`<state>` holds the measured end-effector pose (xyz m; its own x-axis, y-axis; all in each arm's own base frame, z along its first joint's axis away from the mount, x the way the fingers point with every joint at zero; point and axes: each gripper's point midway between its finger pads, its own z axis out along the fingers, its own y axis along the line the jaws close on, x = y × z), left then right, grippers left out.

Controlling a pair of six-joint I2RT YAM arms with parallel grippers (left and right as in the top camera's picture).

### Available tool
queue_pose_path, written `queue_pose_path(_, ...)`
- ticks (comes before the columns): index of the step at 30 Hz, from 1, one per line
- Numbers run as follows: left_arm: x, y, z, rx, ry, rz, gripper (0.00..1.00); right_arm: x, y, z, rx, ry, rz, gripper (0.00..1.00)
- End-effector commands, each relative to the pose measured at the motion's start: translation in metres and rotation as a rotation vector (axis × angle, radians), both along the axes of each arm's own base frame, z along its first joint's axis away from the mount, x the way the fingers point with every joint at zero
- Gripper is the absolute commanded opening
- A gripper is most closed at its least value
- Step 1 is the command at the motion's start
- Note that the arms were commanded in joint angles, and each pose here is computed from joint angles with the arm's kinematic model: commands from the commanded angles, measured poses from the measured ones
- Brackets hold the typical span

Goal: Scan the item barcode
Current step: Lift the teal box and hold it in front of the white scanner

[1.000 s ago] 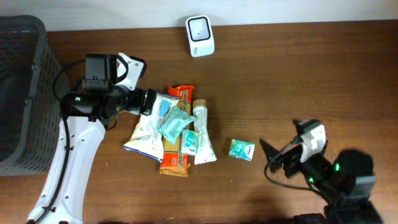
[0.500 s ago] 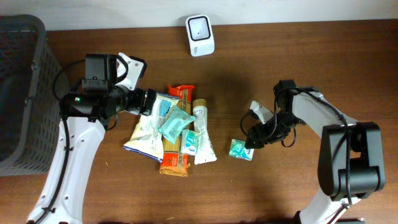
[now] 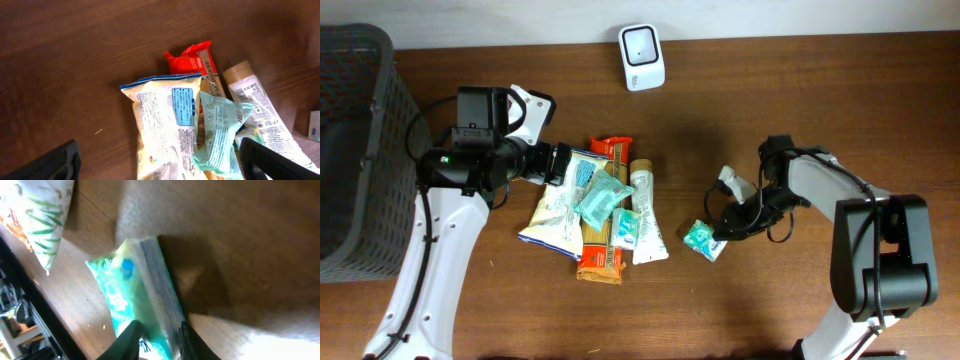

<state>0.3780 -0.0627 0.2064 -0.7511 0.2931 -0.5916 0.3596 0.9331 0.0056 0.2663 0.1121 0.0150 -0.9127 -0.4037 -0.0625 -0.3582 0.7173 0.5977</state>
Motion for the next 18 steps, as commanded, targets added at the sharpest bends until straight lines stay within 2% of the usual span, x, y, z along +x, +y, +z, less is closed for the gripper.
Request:
queue_pose_path(1,0.001,0.001,0.009,0.006,-0.026,-0.01,0.99,-0.019,0.002,-0.008,0.023,0.064,-0.008,0.4)
queue_pose_path(2,0.001,0.001,0.009,0.006,-0.026,-0.01,0.99,-0.021,0.002,-0.009,0.015,0.086,-0.03,0.4)
queue_pose_path(4,0.001,0.001,0.009,0.006,-0.026,-0.01,0.99,-0.022,0.002,-0.009,0.005,0.114,-0.065,0.29)
queue_pose_path(6,0.001,0.001,0.009,0.006,-0.026,-0.01,0.99,-0.017,0.002,-0.01,-0.001,0.114,-0.098,0.04)
queue_pose_path(8,0.001,0.001,0.009,0.006,-0.026,-0.01,0.99,-0.008,0.007,-0.005,0.019,0.145,-0.178,0.04)
queue_pose_path(10,0.001,0.001,0.009,0.006,-0.026,-0.01,0.99,0.006,0.024,0.027,0.153,0.131,-0.193,0.04)
queue_pose_path(11,0.001,0.001,0.009,0.006,-0.026,-0.01,0.99,0.019,0.034,0.055,0.242,0.099,-0.201,0.04)
queue_pose_path(14,0.001,0.001,0.009,0.006,-0.026,-0.01,0.99,0.061,0.061,0.169,0.671,0.009,-0.221,0.04)
queue_pose_path(16,0.001,0.001,0.009,0.006,-0.026,-0.01,0.99,0.068,0.062,0.209,0.87,0.002,-0.227,0.04)
queue_pose_path(18,0.001,0.001,0.009,0.006,-0.026,-0.01,0.99,0.071,0.061,0.218,0.902,0.13,-0.295,0.04)
